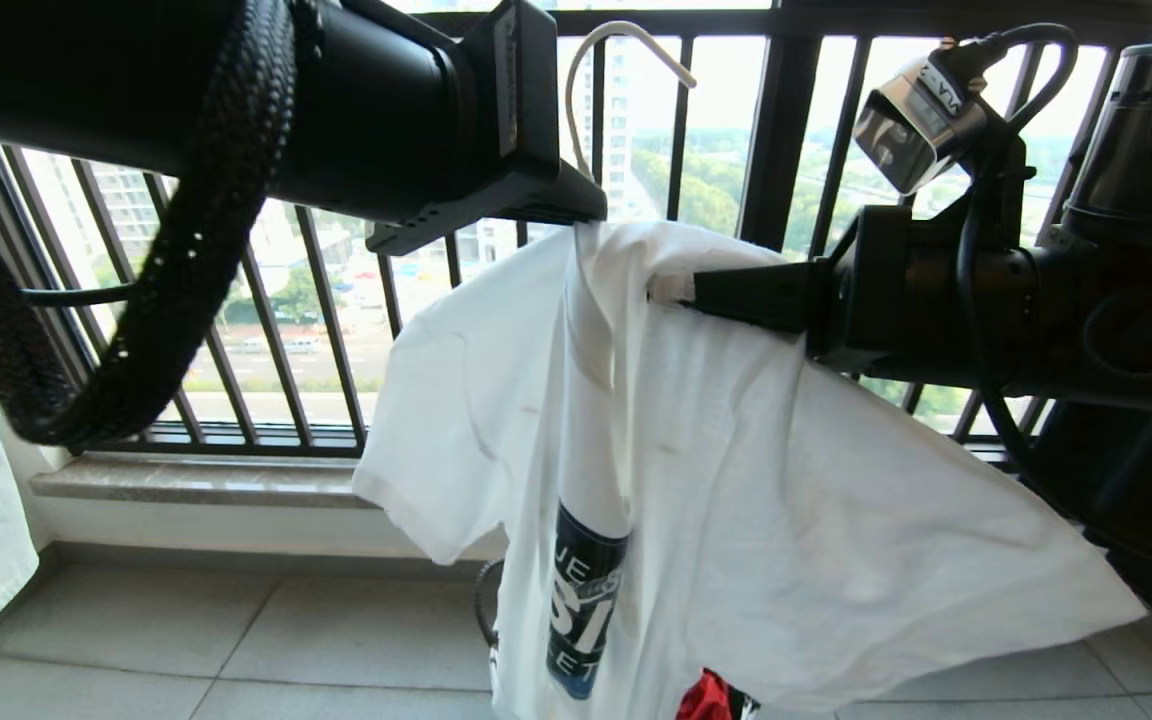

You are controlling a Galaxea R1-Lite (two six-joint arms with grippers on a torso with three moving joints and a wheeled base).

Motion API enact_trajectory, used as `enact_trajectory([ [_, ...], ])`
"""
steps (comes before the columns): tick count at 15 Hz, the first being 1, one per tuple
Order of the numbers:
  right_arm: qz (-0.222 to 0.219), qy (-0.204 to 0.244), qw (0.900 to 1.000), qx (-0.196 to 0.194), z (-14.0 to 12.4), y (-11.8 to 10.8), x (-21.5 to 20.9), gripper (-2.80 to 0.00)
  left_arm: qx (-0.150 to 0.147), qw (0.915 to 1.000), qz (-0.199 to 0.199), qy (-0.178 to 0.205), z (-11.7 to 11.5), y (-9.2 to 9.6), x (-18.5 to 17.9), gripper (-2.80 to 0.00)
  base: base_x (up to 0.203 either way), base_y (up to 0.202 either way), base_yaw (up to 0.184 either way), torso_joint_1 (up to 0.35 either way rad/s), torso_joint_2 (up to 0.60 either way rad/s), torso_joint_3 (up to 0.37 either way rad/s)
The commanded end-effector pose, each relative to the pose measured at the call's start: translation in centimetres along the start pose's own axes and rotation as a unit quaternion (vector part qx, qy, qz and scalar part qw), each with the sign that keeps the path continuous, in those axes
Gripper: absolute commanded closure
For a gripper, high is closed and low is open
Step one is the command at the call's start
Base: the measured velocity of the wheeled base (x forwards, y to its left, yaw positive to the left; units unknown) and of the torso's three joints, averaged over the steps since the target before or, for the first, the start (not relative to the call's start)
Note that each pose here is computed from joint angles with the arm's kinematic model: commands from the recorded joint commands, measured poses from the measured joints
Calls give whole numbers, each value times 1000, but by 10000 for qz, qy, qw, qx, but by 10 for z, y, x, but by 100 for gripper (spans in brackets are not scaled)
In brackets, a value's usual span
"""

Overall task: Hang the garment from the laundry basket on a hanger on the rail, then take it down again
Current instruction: Hang the clothes on the clothes rack

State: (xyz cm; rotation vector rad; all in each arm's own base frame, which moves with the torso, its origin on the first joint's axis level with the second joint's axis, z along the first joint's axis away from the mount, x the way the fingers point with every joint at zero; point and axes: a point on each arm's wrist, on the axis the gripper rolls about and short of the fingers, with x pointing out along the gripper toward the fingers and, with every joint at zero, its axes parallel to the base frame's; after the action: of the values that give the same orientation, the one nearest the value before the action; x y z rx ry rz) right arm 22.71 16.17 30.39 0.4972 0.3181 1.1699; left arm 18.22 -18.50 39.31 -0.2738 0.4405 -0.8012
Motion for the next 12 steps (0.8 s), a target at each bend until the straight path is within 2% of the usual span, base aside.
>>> enact_trajectory([
  [1,-38,-4,10000,32,0,-6,1,0,-27,9998,178,96,-4,3,9,0,0,0,0,0,0,0],
  [5,-97,-57,9999,13,2,-8,-1,0,-37,9994,286,172,-9,6,10,0,0,0,0,0,0,0],
  [7,-85,-77,9999,-13,3,-8,-2,0,-20,9987,489,114,-9,7,10,0,0,0,0,0,0,0],
  [8,-85,-77,9999,-13,3,-8,-2,0,-14,9984,552,102,-10,7,10,-280,0,0,0,0,0,0],
  [12,-98,-85,9999,-28,3,-8,-2,0,4,9985,544,84,-10,6,0,-280,0,0,0,0,0,0],
])
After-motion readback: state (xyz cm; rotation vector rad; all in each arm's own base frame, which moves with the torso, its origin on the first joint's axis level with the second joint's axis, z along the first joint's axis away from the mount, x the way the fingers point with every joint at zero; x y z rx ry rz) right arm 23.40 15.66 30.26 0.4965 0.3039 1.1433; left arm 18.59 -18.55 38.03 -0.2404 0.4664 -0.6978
